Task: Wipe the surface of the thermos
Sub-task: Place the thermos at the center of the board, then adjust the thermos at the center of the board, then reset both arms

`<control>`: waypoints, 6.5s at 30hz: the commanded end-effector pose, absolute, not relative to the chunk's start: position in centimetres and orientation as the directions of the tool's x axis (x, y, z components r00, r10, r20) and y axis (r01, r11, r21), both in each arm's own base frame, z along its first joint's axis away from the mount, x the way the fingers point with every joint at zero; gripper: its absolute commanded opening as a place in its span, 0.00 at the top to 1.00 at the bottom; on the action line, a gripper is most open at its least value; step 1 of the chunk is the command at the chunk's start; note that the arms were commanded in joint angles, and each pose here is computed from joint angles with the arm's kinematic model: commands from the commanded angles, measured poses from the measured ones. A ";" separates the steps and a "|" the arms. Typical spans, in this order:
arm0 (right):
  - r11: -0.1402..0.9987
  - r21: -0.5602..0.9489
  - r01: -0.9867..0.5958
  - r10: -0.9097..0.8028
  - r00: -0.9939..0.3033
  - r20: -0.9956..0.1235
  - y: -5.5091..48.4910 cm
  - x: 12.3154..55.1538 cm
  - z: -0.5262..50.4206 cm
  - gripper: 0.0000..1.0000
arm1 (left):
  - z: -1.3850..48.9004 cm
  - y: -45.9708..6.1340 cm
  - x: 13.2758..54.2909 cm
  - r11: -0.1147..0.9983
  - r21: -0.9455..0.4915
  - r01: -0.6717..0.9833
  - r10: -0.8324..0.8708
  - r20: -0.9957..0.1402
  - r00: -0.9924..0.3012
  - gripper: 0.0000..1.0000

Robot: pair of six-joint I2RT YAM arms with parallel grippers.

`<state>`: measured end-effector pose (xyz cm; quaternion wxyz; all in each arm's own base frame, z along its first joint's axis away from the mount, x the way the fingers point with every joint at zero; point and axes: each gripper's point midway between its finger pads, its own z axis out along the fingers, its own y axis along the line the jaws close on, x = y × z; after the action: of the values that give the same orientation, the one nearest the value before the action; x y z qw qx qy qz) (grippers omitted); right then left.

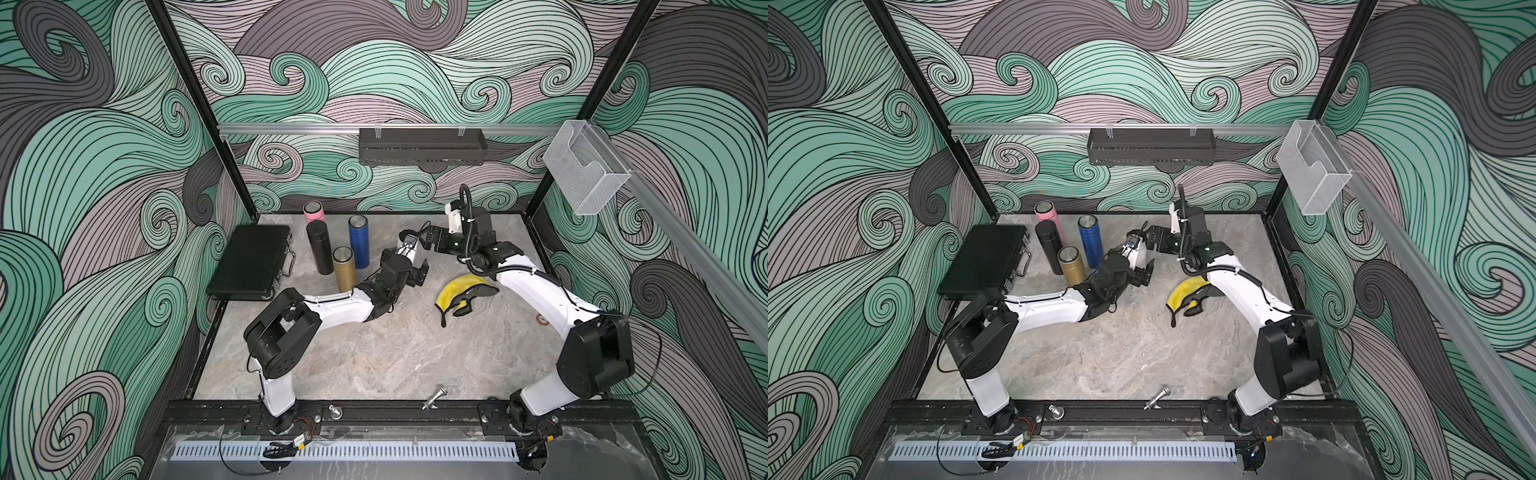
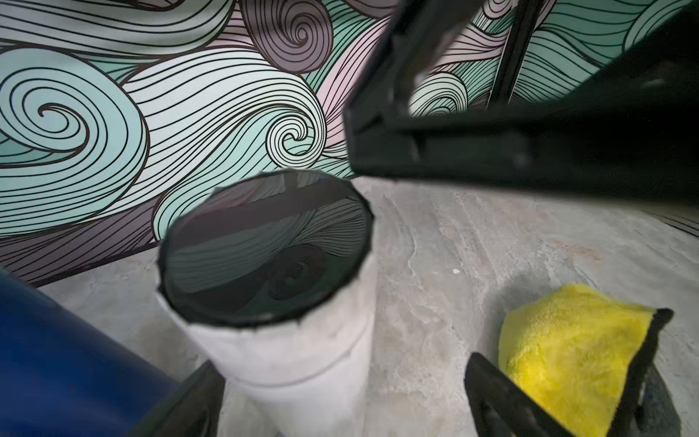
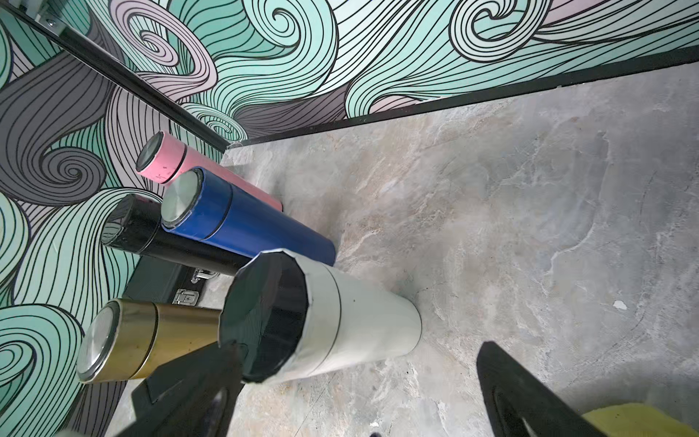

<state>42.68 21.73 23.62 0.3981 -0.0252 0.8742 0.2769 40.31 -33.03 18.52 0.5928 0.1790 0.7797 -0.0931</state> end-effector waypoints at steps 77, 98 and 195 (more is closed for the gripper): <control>0.957 -0.027 -0.289 -0.205 -0.609 -0.767 26.1 44.2 20.6 0.47 | 33.4 -20.1 22.6 0.876 -0.166 0.452 -0.043 -0.962 -0.269 0.06; 0.960 -0.003 -0.279 -0.170 -0.573 -0.802 25.5 42.4 24.3 0.00 | 34.0 -17.5 23.4 0.935 -0.130 0.330 -0.047 -0.968 -0.248 0.01; 0.987 -0.081 0.136 -0.040 -0.278 -0.960 -1.2 39.3 10.0 0.01 | 8.6 5.3 39.4 0.959 0.028 -0.282 -0.099 -0.899 -0.427 0.01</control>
<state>37.81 -1.96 7.31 0.5082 0.0407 0.8532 -0.1101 38.81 5.24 7.98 0.5180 -0.1178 0.8426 0.0883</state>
